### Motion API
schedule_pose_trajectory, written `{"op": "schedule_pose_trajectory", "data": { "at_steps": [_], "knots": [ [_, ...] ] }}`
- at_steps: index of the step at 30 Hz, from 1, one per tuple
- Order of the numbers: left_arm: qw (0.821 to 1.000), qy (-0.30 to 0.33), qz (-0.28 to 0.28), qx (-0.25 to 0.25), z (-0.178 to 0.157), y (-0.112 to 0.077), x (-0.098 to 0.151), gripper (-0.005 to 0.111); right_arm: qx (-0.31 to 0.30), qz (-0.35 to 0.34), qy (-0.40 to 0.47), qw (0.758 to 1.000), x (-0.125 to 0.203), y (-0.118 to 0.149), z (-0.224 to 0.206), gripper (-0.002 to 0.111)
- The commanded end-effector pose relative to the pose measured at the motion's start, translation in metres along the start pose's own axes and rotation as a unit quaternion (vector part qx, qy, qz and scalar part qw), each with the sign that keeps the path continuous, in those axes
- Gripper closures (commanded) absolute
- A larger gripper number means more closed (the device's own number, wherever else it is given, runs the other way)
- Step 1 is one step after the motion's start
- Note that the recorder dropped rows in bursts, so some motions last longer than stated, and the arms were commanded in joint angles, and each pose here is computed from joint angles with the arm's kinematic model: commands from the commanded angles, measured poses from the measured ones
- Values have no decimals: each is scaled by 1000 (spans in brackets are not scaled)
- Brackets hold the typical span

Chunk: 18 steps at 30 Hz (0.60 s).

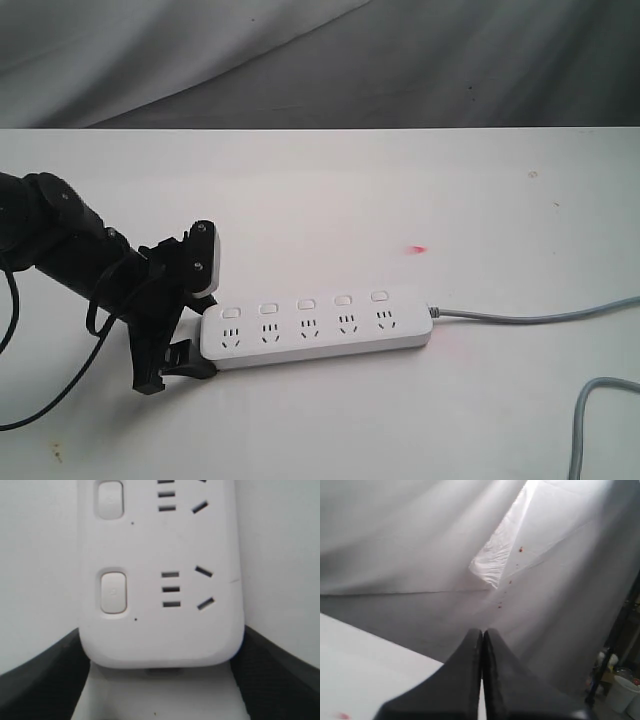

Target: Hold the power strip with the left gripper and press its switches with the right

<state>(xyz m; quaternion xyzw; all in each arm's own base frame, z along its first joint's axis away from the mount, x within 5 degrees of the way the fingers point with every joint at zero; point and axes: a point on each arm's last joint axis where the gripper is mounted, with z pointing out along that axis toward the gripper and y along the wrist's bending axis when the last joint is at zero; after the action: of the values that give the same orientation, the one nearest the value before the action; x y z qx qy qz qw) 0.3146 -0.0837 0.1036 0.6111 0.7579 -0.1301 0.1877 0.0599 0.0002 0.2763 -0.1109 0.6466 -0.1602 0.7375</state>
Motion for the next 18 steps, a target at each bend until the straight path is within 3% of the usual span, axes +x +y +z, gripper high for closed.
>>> {"op": "schedule_pose_trajectory", "data": {
  "at_steps": [1, 5, 10, 18],
  "knots": [
    [1000, 17, 19, 8, 7, -3, 6, 60, 22, 12, -2, 1000, 3, 0, -5, 108],
    [1000, 17, 19, 8, 7, -3, 6, 60, 38, 14, 3, 999, 4, -3, -4, 108],
    [1000, 17, 19, 8, 7, -3, 6, 60, 11, 27, 3, 1000, 5, 2, -4, 108],
    [1000, 17, 19, 8, 7, -3, 6, 60, 27, 57, 89, 994, 24, 1, -5, 108]
  ]
}}
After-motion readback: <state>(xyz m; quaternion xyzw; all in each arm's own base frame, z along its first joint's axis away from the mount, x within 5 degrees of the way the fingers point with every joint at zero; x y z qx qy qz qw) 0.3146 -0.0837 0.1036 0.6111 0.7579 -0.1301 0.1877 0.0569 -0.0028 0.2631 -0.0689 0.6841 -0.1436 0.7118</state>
